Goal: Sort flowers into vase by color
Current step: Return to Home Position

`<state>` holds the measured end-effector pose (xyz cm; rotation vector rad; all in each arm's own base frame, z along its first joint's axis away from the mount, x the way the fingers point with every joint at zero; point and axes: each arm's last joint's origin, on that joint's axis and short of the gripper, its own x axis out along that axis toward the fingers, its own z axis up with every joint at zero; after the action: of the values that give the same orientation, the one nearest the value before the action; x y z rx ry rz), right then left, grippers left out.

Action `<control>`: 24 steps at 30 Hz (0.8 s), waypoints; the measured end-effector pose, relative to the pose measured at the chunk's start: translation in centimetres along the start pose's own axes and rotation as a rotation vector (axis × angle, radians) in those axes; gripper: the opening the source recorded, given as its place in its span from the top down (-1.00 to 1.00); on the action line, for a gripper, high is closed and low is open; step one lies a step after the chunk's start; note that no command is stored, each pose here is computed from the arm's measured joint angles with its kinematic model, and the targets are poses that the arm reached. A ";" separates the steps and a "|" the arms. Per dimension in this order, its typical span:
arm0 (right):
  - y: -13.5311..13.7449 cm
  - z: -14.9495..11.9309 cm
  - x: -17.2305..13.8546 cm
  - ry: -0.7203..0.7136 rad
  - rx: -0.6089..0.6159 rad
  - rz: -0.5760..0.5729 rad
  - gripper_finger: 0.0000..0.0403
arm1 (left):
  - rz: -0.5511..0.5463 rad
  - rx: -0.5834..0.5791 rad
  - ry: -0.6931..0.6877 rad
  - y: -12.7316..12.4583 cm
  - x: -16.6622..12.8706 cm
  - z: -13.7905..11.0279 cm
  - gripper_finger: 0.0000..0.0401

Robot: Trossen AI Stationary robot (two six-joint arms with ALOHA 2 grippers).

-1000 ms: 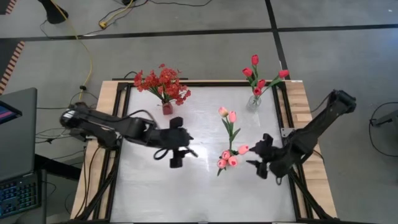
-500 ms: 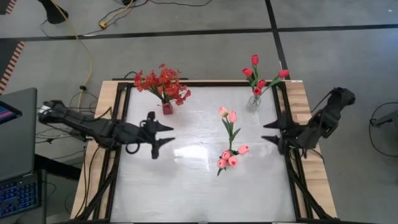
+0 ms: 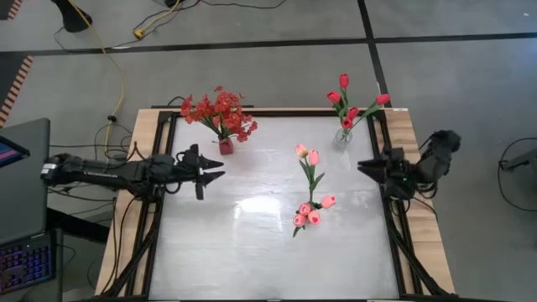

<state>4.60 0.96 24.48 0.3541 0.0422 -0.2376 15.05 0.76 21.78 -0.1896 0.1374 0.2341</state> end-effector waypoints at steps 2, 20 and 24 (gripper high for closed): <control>0.3 -1.0 0.5 -0.001 -0.047 0.000 0.65 | -0.013 0.010 -0.006 0.2 0.0 0.1 0.34; 0.3 -8.0 2.7 0.078 -0.049 0.002 0.92 | -0.099 0.060 -0.031 0.5 -0.8 0.4 0.47; 0.3 -8.0 2.7 0.081 -0.070 0.008 0.87 | -0.105 0.052 -0.075 0.8 -0.7 -1.3 0.50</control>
<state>7.34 3.44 16.91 0.2944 0.1287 -0.2132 14.04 1.14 20.50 -0.1353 0.0587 0.1329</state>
